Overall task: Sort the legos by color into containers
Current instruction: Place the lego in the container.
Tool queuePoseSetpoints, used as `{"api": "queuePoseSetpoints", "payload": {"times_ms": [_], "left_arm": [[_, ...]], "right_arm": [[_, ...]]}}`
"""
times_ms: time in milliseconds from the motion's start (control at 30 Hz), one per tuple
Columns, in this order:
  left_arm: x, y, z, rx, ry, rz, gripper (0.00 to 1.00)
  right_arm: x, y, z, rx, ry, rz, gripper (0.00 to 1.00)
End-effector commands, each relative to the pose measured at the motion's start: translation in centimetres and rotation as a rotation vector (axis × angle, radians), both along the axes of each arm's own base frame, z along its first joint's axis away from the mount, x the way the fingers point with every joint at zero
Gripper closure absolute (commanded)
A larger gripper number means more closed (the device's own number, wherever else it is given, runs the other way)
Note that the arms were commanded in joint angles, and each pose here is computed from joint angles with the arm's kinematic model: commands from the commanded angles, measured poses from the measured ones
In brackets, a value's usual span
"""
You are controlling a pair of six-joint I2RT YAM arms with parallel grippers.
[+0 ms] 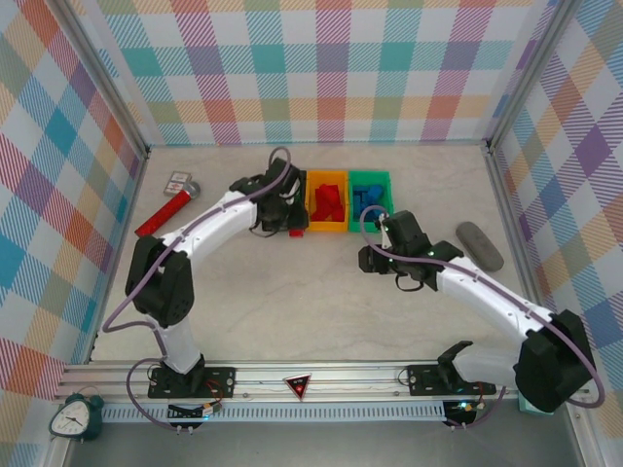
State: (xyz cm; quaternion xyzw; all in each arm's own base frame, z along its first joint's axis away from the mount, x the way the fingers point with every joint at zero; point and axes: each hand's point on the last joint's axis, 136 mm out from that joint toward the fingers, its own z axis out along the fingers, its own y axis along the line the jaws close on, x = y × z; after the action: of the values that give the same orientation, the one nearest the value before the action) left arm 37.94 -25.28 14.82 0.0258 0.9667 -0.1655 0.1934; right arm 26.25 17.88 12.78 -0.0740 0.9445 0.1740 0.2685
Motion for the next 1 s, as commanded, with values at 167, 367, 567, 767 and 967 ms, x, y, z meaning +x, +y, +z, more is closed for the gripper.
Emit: {"api": "queuePoseSetpoints", "payload": {"times_ms": [167,367,567,767,967], "left_arm": [[5.3,-4.0,1.2,-0.011,-0.041,-0.061,0.73],[8.7,-6.1,0.7,-0.031,-0.060,-0.041,0.66],[8.9,-5.8,1.6,0.000,-0.090,-0.039,0.34],[7.1,-4.4,5.3,-0.062,-0.206,-0.034,0.27],[3.9,-0.3,7.4,-0.105,-0.343,0.026,0.20]], "right_arm": [[-2.4,-1.7,0.0,0.009,0.012,-0.040,0.44],[-3.2,-2.0,0.2,0.028,0.012,-0.049,0.44],[-3.5,-2.3,0.3,0.029,0.010,-0.056,0.42],[-2.9,-1.8,-0.2,0.031,0.022,-0.058,0.41],[-1.7,-1.8,0.8,0.013,-0.008,-0.078,0.38]]}}
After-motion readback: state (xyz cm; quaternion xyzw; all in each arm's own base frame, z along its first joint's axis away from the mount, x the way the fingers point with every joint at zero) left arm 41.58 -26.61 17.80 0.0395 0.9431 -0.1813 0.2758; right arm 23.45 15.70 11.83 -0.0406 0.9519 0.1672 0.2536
